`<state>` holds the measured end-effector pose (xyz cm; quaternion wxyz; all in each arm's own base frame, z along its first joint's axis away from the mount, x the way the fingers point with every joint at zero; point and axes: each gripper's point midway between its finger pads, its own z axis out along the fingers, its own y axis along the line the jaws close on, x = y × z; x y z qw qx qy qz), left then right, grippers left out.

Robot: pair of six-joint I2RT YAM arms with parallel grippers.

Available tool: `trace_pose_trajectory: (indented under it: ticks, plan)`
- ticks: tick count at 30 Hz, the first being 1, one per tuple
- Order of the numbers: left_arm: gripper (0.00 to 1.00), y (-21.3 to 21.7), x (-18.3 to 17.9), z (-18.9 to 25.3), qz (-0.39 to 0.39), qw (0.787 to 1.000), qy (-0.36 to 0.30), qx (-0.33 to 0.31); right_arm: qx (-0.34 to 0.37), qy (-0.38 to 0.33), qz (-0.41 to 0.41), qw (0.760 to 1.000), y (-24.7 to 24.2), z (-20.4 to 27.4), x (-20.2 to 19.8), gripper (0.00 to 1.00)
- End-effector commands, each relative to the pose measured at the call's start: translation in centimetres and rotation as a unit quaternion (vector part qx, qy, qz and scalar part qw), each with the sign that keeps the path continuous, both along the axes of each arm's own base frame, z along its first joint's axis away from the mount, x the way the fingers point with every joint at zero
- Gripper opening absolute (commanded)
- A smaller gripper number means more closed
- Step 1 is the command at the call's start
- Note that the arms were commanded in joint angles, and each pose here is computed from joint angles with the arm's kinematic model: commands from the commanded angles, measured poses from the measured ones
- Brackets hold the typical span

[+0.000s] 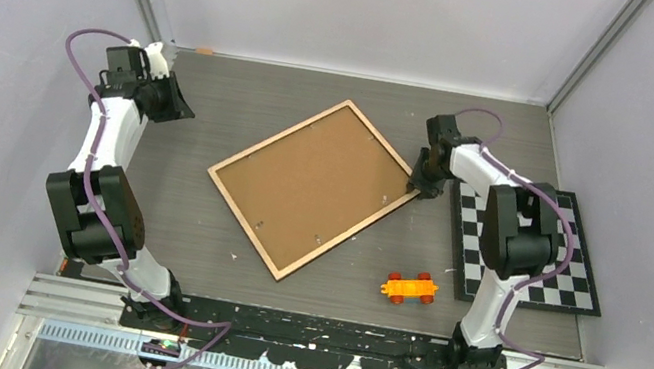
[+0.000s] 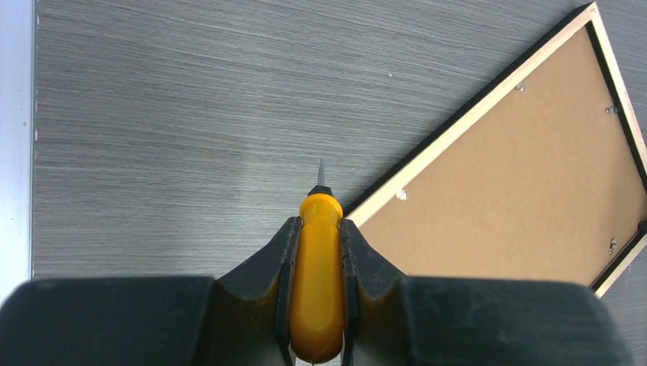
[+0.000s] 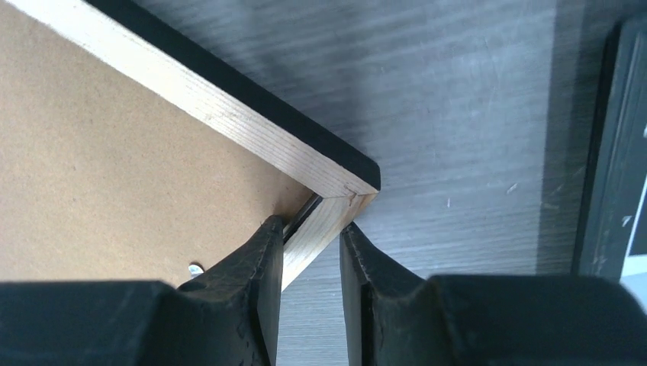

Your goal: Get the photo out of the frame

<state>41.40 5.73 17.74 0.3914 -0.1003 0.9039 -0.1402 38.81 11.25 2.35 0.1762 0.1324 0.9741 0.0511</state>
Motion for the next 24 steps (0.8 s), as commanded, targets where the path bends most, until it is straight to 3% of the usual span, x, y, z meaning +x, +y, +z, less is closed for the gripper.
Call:
trace_pose_trajectory:
  ticks: [1, 6, 9, 14, 19, 24]
  plan:
    - [0.0, 0.0, 0.3, 1.7, -0.007, 1.0, -0.025, 0.014, -0.076, 0.048, 0.076, 0.993, -1.3, -3.0, 1.3, 0.19]
    - [0.0, -0.9, -0.1, 1.3, -0.034, 0.999, -0.02, 0.022, -0.063, -0.008, 0.113, 0.992, 1.1, -2.3, 9.4, 0.17]
    - [0.0, -1.6, -0.8, 1.1, -0.059, 0.997, -0.019, 0.036, -0.055, -0.026, 0.168, 0.984, 2.4, -2.1, 12.1, 0.17]
    - [0.0, -4.6, -2.4, 0.2, -0.144, 0.987, -0.015, 0.071, -0.013, -0.053, 0.257, 0.965, 5.9, -1.8, 14.3, 0.19]
    - [0.0, -9.1, -4.2, -1.0, -0.262, 0.958, -0.015, 0.116, -0.027, -0.082, 0.325, 0.942, 9.0, -1.4, 15.2, 0.23]
    - [0.0, -11.7, -5.0, -1.9, -0.332, 0.931, -0.013, 0.152, -0.034, -0.113, 0.316, 0.941, 10.1, 0.4, 16.2, 0.5]
